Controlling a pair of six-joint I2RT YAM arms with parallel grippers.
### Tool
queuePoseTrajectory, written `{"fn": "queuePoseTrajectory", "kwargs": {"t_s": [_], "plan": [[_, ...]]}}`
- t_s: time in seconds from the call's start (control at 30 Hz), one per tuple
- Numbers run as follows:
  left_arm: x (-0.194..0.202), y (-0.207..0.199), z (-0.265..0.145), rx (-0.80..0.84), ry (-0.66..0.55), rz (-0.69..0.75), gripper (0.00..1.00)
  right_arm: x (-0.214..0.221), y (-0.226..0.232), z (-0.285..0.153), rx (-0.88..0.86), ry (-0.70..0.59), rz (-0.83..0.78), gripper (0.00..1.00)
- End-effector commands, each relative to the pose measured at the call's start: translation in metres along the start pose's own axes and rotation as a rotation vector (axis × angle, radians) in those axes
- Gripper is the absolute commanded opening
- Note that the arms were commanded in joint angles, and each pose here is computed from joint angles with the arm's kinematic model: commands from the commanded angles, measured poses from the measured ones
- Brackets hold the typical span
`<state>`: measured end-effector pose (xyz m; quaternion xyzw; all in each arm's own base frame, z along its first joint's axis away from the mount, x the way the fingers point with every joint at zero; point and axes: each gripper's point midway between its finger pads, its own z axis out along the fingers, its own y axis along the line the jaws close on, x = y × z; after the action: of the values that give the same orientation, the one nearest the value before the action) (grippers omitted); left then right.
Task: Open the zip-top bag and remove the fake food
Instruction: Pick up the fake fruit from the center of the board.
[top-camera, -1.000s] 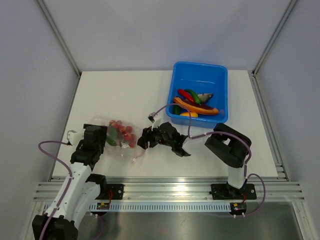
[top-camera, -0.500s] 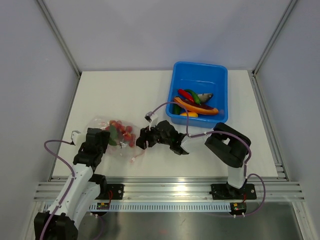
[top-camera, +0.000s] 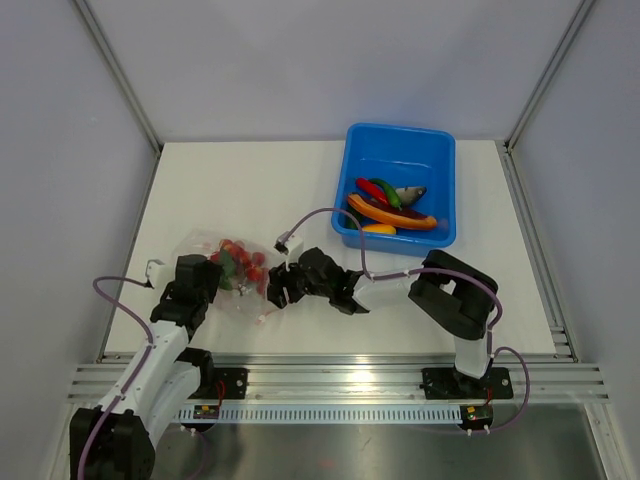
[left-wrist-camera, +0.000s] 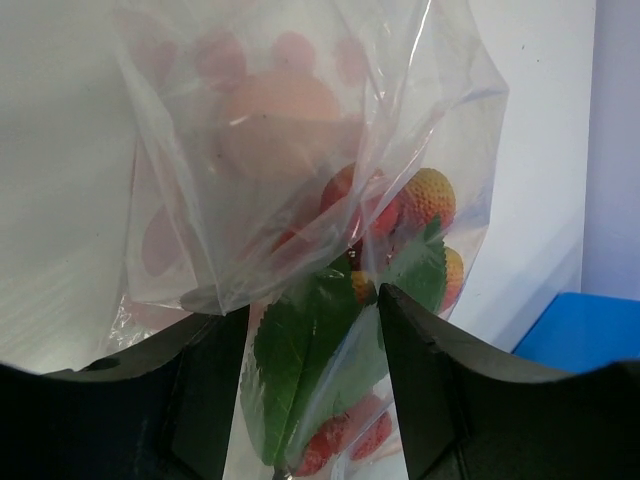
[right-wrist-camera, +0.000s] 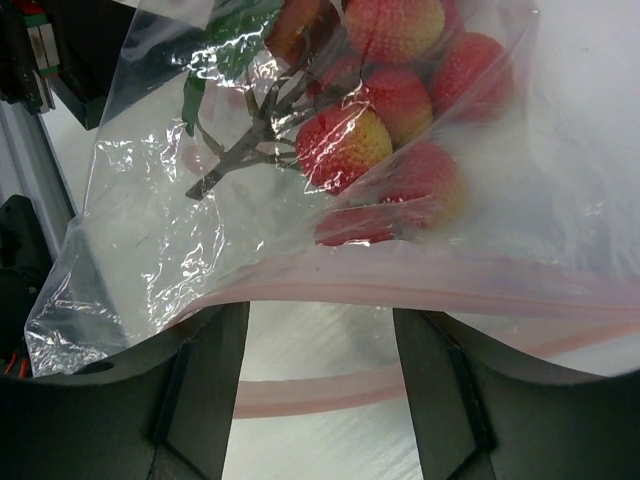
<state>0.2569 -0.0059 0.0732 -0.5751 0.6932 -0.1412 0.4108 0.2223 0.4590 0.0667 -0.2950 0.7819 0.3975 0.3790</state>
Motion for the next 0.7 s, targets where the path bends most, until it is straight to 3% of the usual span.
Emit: {"fn": "queuePoseTrajectory", "kwargs": {"t_s": [0.0,0.4,0.67], "plan": [[0.002,-0.010,0.003,0.042,0.010,-0.010,0.56,-0.011,-0.001,0.010,0.051,-0.019,-0.066,0.67],[0.001,-0.014,0.001,0.049,0.015,0.047,0.58,-0.012,-0.001,0.018,0.052,0.017,-0.189,0.76],[0.015,-0.017,-0.007,0.036,0.118,0.095,0.62,-0.013,-0.009,0.024,0.084,0.031,-0.249,0.77]]}}
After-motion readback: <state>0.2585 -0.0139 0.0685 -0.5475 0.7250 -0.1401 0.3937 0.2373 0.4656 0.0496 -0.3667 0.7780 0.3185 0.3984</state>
